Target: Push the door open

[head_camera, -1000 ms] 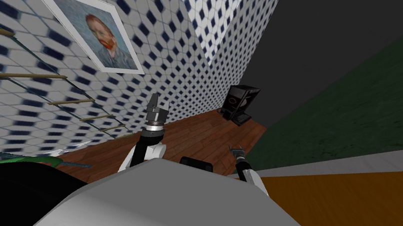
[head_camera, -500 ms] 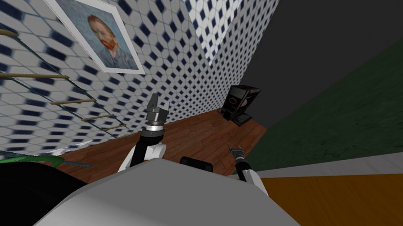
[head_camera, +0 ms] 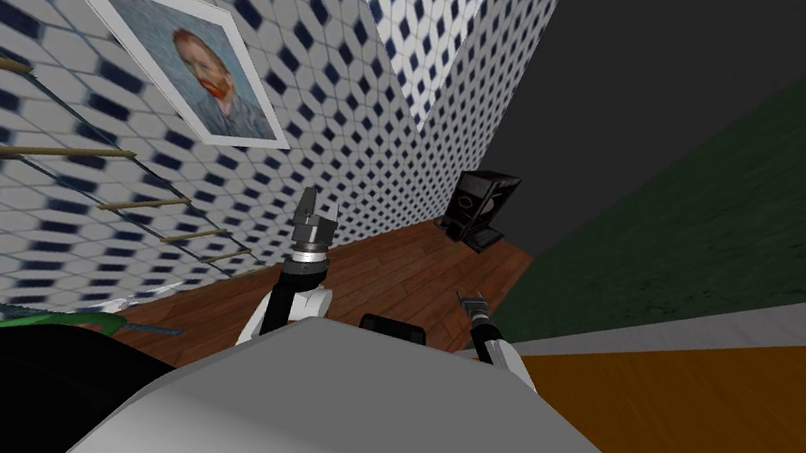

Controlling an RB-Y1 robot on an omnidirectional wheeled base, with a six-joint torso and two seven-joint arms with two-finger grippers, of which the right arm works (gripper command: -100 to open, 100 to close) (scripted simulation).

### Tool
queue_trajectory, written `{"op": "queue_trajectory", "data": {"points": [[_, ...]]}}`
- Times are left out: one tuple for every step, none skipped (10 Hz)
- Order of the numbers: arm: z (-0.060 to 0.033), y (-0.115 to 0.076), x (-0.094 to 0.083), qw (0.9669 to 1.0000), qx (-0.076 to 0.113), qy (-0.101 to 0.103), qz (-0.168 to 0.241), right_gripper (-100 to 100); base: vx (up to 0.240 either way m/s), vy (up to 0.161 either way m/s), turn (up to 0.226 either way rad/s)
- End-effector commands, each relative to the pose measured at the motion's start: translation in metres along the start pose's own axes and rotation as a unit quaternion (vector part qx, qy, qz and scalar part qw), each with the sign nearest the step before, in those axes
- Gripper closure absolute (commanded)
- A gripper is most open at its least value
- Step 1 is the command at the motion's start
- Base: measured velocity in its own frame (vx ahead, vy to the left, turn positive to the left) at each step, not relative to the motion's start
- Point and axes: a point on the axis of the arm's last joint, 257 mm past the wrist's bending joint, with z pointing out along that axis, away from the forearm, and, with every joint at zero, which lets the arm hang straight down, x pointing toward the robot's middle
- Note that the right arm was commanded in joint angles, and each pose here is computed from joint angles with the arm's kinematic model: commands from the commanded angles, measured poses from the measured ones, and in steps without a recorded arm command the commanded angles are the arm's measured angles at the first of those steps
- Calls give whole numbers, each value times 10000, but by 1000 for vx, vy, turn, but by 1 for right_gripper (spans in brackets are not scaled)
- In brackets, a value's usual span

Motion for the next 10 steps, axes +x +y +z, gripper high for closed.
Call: {"op": "queue_trajectory", "data": {"points": [[0,-1,1,10000,1,1,0,-100,-2,-6,-17],[0,-1,1,10000,1,1,0,-100,4,14,38],[3,21,-6,9998,-32,-21,172,-100,-4,-13,-36],[3,21,-6,9998,-32,-21,172,-100,-5,-16,-43],[3,21,-6,9998,-32,-21,172,-100,0,0,0],[3,21,-6,9998,-32,-21,172,-100,2,-13,19],[3,21,-6,9998,-32,-21,172,-100,0,0,0],[3,21,-6,9998,-32,-21,172,-100,-1,-4,-12],[3,21,-6,9998,-32,-21,172,-100,0,0,0],[3,21,-6,9998,-32,-21,172,-100,0,0,0]]}}
